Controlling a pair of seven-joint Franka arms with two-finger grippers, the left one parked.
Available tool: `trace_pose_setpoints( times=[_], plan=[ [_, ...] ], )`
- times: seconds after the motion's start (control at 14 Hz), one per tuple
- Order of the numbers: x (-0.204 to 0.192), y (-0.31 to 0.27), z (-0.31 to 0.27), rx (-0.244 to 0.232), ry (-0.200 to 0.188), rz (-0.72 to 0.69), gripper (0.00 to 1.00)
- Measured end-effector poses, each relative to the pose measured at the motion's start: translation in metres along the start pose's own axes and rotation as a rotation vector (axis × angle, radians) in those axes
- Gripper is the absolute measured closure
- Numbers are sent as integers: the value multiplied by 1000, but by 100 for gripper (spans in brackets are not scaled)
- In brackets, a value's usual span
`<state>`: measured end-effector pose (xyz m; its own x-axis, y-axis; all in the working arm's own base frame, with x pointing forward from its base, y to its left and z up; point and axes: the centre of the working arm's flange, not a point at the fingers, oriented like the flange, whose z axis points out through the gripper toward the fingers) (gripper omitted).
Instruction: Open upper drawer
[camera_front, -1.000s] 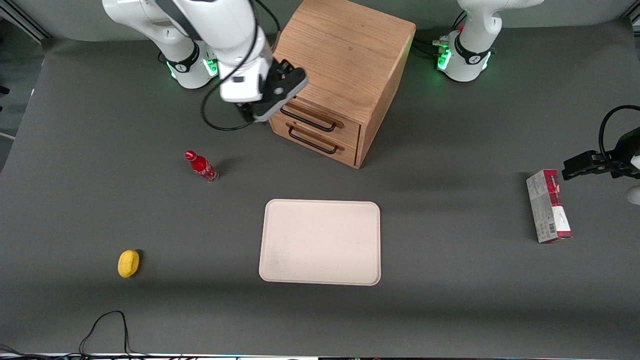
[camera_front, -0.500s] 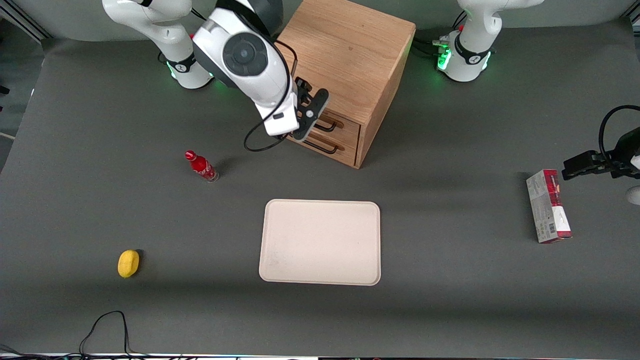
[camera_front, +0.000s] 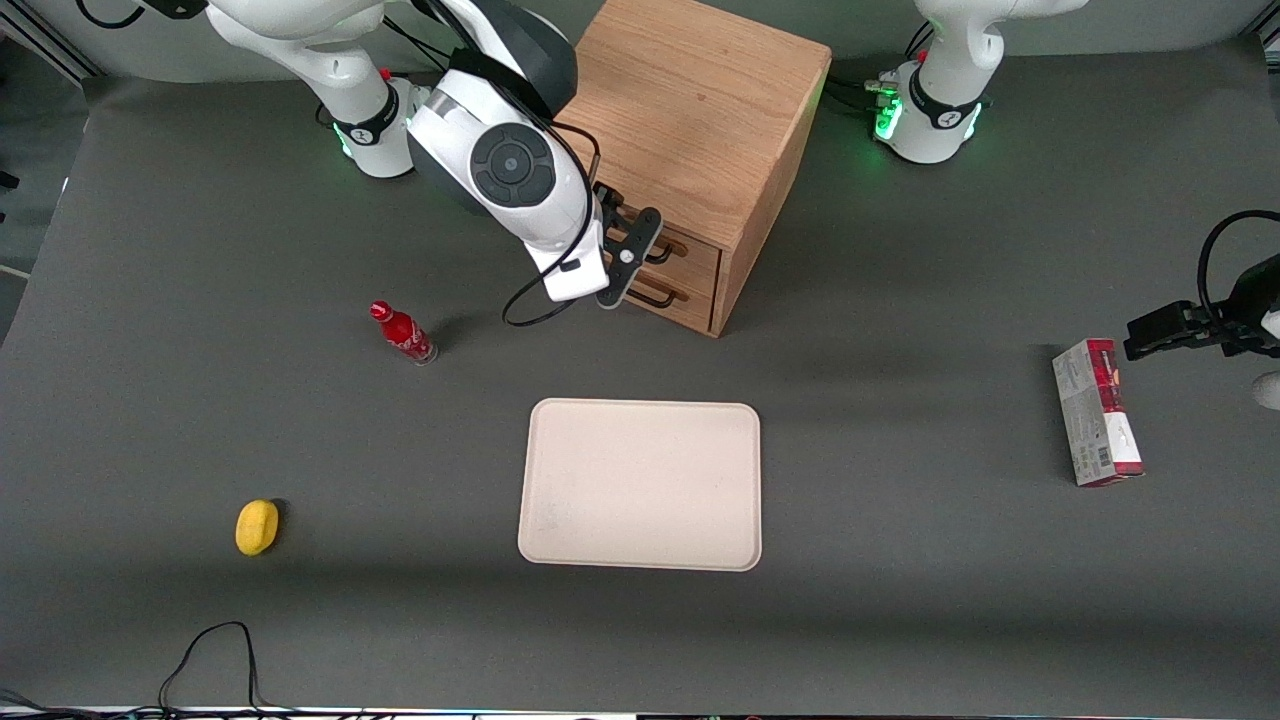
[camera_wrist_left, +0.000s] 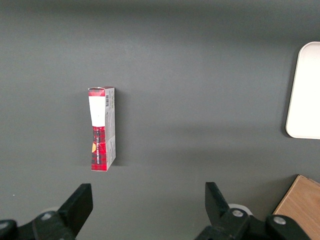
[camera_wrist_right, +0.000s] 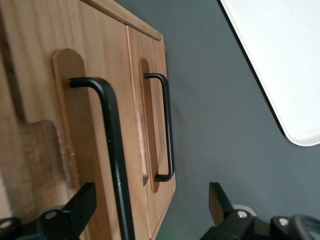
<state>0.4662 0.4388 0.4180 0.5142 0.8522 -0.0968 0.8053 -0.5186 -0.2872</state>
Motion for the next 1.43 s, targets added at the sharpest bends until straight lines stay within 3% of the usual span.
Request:
trace_pose_setpoints(
  times=[0.21, 0.43, 0.64, 1.07, 1.43],
  plan=[
    [4, 5, 11, -15, 15, -8, 0],
    [6, 9, 23, -39, 3, -22, 0],
    [8, 20, 18, -89, 14, -38, 0],
    [-12, 131, -31, -165, 90, -36, 0],
    [-24, 208, -42, -177, 128, 30, 0]
  ],
)
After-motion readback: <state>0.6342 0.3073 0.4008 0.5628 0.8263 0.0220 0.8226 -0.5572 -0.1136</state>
